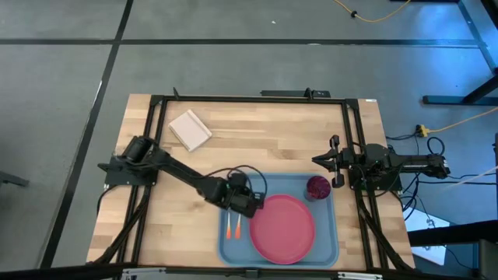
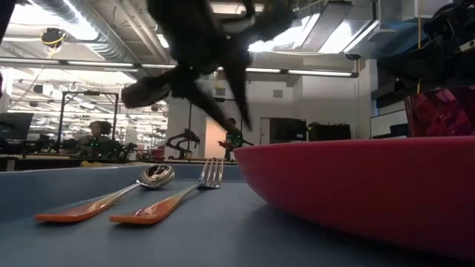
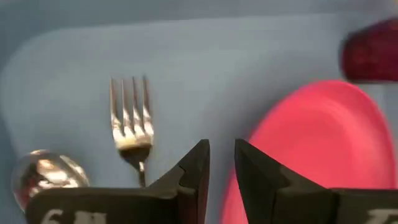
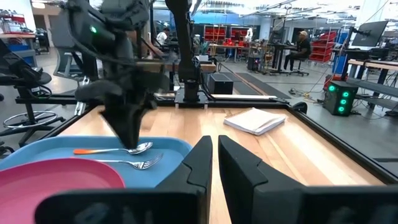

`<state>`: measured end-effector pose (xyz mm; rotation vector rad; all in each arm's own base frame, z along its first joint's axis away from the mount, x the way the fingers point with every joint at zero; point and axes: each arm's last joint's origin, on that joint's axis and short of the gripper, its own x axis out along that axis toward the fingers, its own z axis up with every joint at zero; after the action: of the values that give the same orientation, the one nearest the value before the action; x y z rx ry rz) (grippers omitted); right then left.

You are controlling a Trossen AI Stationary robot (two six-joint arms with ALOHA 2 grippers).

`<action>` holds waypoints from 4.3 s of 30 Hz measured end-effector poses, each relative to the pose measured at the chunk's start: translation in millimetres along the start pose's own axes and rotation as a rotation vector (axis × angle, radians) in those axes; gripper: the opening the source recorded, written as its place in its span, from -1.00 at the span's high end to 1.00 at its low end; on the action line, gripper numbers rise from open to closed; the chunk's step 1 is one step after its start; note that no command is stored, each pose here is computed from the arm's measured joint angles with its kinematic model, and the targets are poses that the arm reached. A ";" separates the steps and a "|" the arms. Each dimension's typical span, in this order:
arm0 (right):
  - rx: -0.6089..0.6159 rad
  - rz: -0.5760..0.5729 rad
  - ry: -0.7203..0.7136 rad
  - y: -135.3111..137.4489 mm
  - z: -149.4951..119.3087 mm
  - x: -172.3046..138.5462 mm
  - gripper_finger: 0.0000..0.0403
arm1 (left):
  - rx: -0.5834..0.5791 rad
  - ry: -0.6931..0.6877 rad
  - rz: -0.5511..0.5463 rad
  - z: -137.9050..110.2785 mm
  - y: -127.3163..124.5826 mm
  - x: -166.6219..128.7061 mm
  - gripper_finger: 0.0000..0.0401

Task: Pick and place plate/cup/fork/spoon on tray
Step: Return to Home Position

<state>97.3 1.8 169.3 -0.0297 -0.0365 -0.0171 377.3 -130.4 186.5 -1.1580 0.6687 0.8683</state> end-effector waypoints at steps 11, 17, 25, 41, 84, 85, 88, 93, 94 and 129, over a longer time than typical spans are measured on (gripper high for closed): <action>0.000 0.000 0.001 0.0 0.0 0.0 0.84 | 0.004 -0.003 0.025 16.1 -0.4 24.3 0.66; 0.000 0.000 0.000 0.0 0.1 0.0 0.84 | -0.013 -0.001 0.018 19.0 -1.7 32.3 0.66; 0.000 0.000 0.002 0.0 -0.1 0.1 0.84 | -0.010 0.024 0.053 17.6 2.5 41.0 0.66; 0.000 0.000 0.002 0.0 0.0 0.1 0.84 | -0.028 0.020 0.081 17.9 5.3 40.3 0.66; 0.000 0.000 0.002 0.0 -0.4 0.2 0.84 | 0.239 -0.145 0.161 36.0 -54.8 -52.6 0.66; 0.000 0.000 0.002 0.0 -0.4 0.2 0.84 | 0.318 -0.191 0.168 38.1 -59.4 -66.5 0.66; 0.000 0.000 0.002 0.0 -0.4 0.2 0.84 | 0.609 -0.275 0.164 39.0 -71.3 -101.3 0.66; 0.000 0.000 0.002 0.0 -0.4 0.1 0.84 | 0.907 -0.328 0.116 23.1 -78.9 -138.9 0.66; 0.000 0.000 0.002 0.0 -0.4 0.2 0.84 | 0.992 -0.287 0.133 19.3 -76.1 -140.3 0.66; 0.000 0.000 0.003 0.0 -0.4 0.2 0.84 | 1.220 -0.306 -0.368 77.2 129.3 -70.4 0.66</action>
<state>97.5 1.9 168.9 -0.0296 -0.0339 -0.0169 231.4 -52.4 202.5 -0.0234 0.5488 0.1885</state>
